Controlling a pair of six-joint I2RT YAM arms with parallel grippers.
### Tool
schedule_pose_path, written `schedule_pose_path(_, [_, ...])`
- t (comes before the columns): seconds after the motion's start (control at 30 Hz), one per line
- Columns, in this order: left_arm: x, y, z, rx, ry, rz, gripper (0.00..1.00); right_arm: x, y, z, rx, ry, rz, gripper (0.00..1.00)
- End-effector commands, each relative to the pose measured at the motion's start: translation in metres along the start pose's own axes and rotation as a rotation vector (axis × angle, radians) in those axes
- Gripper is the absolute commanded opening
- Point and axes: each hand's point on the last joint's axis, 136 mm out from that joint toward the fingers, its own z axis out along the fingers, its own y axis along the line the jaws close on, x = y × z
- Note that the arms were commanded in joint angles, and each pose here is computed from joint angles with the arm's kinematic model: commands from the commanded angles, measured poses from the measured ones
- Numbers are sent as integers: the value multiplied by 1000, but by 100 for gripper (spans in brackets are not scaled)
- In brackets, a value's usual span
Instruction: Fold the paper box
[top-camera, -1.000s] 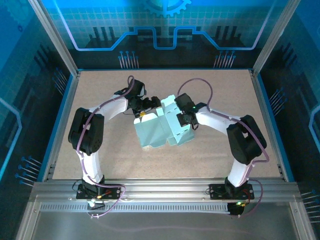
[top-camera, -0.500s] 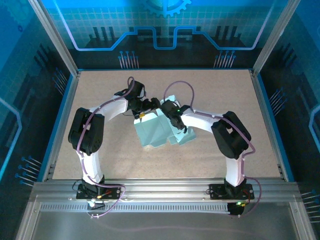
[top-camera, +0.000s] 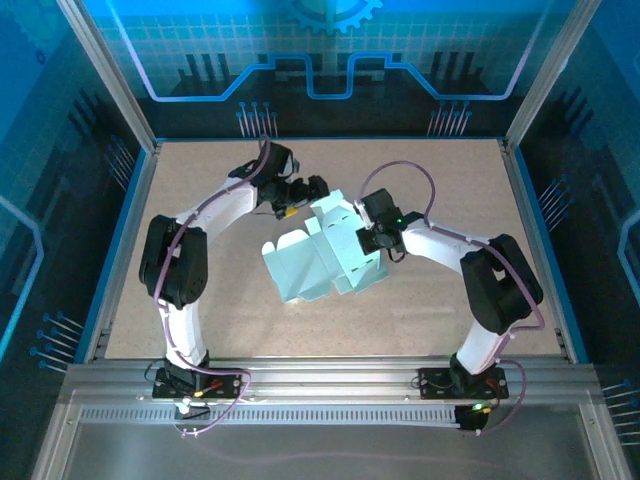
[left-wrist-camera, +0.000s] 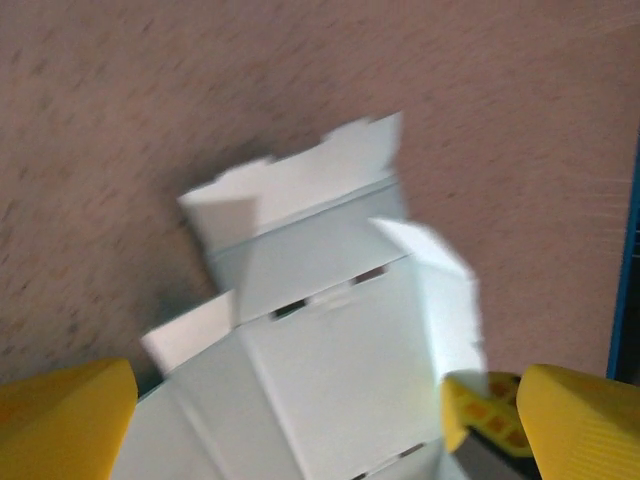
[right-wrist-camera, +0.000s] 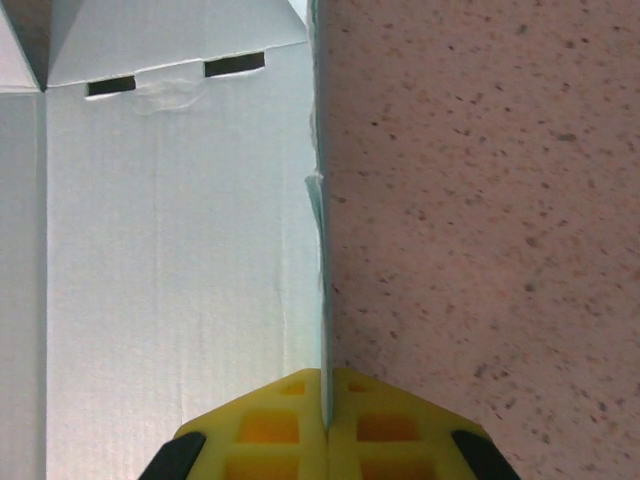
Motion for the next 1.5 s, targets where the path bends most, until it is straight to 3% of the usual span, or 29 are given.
schedule_pose_path(0.0, [2, -14, 9, -4, 61, 66, 99, -18, 12, -10, -89, -89, -16, 0])
schedule_pose_path(0.27, [-18, -40, 32, 9, 116, 167, 95, -19, 19, -9, -123, -104, -26, 0])
schedule_pose_path(0.53, [-15, -51, 56, 45, 181, 257, 91, -18, 22, -6, -134, -97, -40, 0])
schedule_pose_path(0.87, [4, -59, 64, 116, 265, 173, 77, -18, 21, -3, -122, -86, -40, 0])
schedule_pose_path(1.27, [29, -57, 60, 109, 313, 119, 66, -19, 19, -1, -112, -84, -45, 0])
schedule_pose_path(1.47, [40, -58, 63, 102, 337, 101, 55, -18, 21, 1, -105, -73, -63, 0])
